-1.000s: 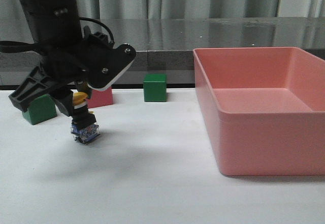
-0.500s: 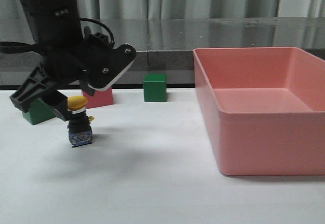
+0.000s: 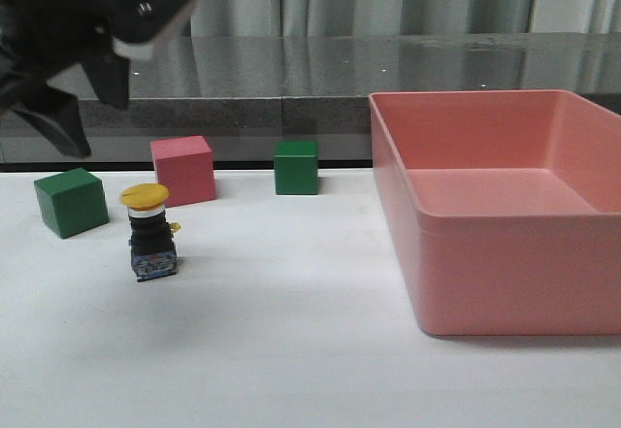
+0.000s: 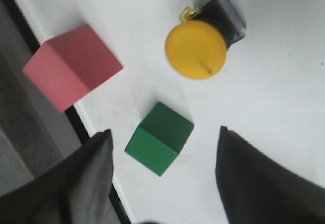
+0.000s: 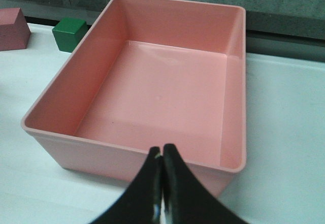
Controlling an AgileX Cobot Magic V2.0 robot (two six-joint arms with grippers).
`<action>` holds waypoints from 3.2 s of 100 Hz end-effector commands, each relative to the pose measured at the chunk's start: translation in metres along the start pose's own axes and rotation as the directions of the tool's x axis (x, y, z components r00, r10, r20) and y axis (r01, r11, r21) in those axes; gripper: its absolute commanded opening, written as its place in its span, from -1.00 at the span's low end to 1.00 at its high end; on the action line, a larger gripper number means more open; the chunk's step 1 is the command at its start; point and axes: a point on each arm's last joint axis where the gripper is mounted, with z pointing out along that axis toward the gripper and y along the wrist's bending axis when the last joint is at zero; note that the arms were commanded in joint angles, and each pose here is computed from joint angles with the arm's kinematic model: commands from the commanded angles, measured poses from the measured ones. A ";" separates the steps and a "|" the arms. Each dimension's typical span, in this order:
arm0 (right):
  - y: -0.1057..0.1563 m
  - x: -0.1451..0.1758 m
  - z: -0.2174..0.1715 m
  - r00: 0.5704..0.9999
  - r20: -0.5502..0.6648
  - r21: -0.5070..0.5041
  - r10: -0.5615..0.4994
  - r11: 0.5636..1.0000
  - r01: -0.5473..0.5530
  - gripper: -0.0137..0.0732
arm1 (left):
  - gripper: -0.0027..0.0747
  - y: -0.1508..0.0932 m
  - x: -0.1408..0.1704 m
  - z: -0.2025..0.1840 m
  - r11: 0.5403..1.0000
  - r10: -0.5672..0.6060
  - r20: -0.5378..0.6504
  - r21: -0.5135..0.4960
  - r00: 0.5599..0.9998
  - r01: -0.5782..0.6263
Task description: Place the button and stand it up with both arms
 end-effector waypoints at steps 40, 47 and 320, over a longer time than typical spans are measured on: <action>-0.002 -0.013 -0.003 0.997 0.079 0.025 0.011 1.000 -0.013 -0.85 | -0.98 -0.003 0.113 -0.131 0.442 -0.778 0.456 -0.089 0.431 0.892; -0.002 -0.013 -0.003 0.997 0.079 0.025 0.011 1.000 -0.013 -0.85 | -0.98 -0.012 0.122 -0.144 0.335 -0.775 0.538 -0.097 0.333 0.937; -0.002 -0.013 -0.003 0.997 0.079 0.025 0.011 1.000 -0.013 -0.85 | -0.98 -0.282 0.063 -0.081 -0.149 -0.349 0.935 0.009 -0.061 0.989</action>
